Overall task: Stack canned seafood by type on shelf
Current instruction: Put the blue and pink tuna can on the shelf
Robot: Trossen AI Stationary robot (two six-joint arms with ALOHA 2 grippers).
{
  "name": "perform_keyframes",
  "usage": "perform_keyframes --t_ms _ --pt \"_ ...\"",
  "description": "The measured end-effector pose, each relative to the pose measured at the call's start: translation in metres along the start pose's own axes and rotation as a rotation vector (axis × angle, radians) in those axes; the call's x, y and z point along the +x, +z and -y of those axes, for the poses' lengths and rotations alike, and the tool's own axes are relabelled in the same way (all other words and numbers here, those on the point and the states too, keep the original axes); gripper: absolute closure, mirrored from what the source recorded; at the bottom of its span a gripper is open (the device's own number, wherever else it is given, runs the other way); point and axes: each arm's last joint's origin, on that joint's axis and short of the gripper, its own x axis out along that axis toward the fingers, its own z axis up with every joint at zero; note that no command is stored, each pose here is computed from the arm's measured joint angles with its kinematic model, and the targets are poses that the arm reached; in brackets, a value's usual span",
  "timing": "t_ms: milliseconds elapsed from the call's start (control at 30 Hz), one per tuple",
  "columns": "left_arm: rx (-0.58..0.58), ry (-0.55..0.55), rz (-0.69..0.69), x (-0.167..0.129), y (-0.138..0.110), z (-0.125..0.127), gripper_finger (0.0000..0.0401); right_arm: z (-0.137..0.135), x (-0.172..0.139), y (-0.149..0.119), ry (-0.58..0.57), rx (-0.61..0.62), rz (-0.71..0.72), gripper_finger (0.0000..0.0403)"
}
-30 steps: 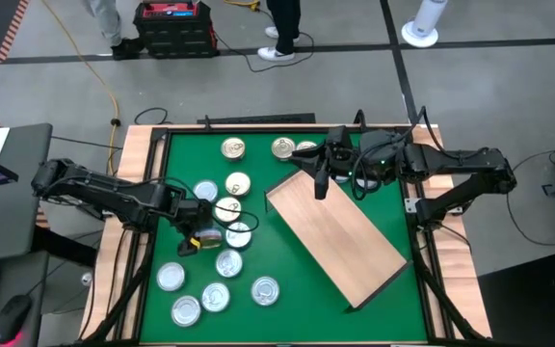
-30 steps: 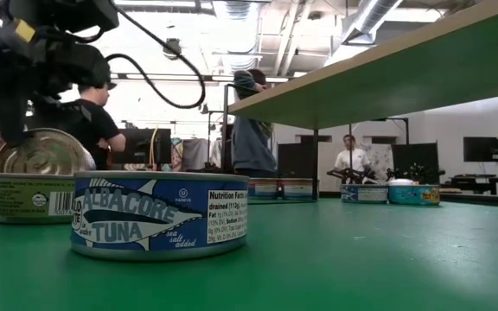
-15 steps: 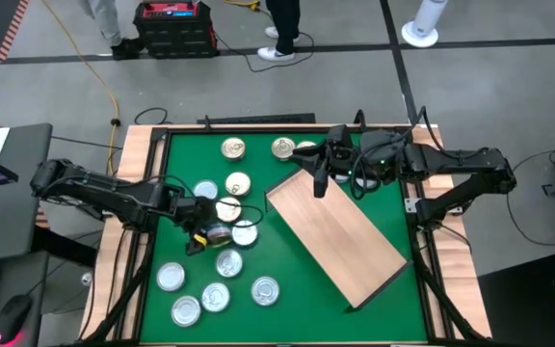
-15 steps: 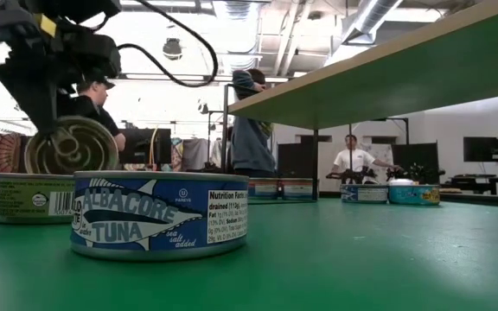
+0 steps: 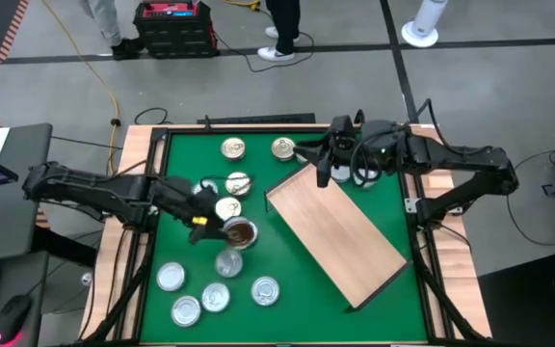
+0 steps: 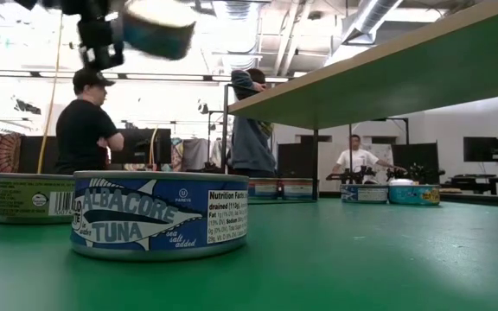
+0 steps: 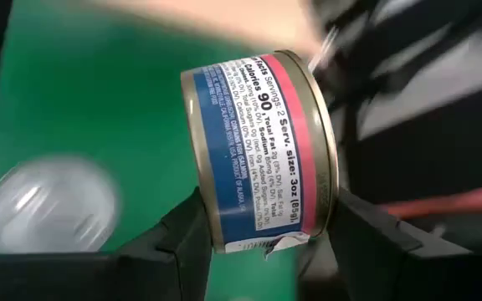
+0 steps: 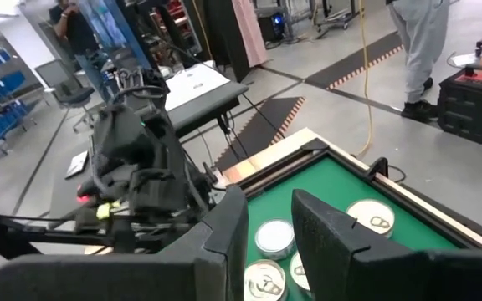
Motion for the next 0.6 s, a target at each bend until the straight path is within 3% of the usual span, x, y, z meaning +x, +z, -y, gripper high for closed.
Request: perform_keyframes --t_ms 433,600 --pt "-0.527 -0.126 0.42 0.074 0.029 -0.011 0.0209 0.018 -0.018 0.019 0.069 0.019 0.037 0.028" --pt "-0.703 -0.101 0.472 0.097 0.021 -0.017 0.0209 0.017 -0.03 0.025 0.088 -0.001 0.064 0.028"
